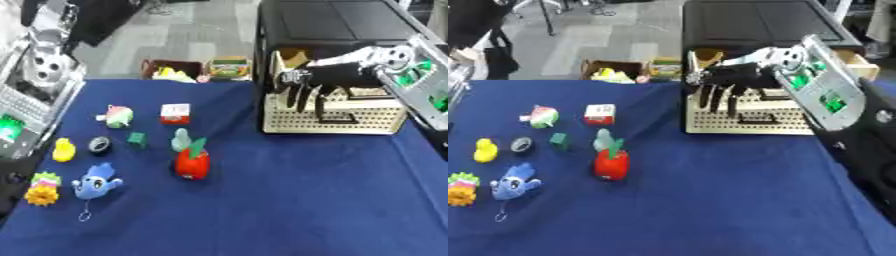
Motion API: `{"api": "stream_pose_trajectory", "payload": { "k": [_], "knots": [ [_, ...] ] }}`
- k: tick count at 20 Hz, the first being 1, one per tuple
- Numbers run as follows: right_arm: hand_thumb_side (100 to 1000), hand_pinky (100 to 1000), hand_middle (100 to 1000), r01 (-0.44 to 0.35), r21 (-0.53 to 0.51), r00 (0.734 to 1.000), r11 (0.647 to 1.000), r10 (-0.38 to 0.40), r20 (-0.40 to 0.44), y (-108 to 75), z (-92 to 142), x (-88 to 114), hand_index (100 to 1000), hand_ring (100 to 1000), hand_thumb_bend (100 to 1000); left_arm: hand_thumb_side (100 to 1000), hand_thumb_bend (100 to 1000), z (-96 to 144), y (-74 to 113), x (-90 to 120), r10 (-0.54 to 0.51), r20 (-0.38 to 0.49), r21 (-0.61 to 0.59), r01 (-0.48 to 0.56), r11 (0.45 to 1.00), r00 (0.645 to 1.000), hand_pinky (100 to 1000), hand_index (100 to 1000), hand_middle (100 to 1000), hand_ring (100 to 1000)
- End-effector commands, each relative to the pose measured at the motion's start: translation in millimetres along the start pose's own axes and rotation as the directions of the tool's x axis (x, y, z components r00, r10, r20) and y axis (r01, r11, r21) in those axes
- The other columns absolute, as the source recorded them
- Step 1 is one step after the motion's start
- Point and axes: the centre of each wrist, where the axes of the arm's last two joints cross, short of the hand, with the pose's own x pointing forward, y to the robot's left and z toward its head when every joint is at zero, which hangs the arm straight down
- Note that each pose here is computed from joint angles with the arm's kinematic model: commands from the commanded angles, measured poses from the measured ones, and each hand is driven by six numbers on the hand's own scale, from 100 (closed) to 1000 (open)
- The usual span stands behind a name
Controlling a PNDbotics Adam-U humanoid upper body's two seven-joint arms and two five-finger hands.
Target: Pick up objects from table and place into drawer.
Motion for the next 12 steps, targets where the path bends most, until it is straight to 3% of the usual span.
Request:
{"api": "stream_pose_trajectory", "payload": {
  "k": [1,12],
  "knots": [
    [1000,547,829,-0.020,-0.027,1.000,0.999,0.020,-0.016,-12.7,8.3,9.0,905,731,100,729,100,-2.5,6.4,4.3,-0.009,0.017,0.013,0.009,1.000,1.000,410,903,671,679],
    [1000,592,847,-0.066,-0.045,0.996,0.997,0.063,-0.064,-13.7,0.1,5.1,905,763,100,731,100,-0.9,5.0,3.0,-0.008,0.012,0.008,0.008,1.000,1.000,411,904,671,677]
  ]
}}
